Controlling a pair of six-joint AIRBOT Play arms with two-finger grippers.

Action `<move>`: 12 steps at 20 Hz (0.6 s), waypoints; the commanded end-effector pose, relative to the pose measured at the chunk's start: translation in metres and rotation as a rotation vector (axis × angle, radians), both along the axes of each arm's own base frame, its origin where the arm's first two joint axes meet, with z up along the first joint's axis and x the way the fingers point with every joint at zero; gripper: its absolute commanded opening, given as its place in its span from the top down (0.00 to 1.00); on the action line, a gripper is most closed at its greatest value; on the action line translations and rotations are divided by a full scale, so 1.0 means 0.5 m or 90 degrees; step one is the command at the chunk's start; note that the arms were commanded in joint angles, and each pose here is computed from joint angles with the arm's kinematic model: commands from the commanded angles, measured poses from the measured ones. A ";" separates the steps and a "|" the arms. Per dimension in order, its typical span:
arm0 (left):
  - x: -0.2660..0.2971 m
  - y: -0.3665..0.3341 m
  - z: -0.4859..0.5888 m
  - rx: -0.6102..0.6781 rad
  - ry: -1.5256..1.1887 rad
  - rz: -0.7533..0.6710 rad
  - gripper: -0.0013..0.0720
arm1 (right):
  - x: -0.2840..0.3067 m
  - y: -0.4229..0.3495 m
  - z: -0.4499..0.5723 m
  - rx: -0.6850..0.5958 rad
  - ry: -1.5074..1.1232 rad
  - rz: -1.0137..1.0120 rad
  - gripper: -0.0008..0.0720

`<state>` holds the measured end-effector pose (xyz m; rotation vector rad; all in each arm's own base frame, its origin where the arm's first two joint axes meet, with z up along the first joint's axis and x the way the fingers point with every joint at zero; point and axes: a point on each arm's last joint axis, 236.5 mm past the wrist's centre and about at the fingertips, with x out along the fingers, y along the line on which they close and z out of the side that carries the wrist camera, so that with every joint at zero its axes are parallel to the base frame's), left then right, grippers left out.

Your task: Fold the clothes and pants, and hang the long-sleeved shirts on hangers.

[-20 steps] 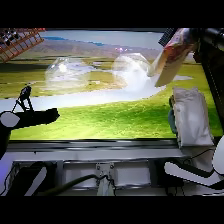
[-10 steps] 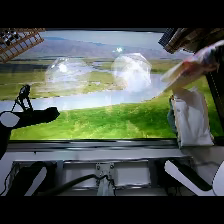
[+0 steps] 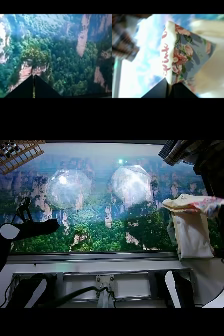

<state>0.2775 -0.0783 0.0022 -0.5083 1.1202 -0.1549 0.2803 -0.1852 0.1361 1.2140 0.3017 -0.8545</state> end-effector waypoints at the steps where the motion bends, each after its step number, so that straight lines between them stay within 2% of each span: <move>1: -0.005 -0.002 -0.001 -0.001 0.006 -0.005 0.97 | -0.088 -0.024 -0.055 -0.018 0.044 -0.043 0.96; 5: -0.015 -0.006 -0.005 -0.003 0.019 -0.012 0.97 | -0.175 -0.036 -0.104 -0.014 0.105 -0.090 0.96; 12: -0.016 -0.006 -0.005 -0.003 0.019 -0.012 0.97 | -0.257 -0.002 -0.206 0.034 0.250 -0.056 0.96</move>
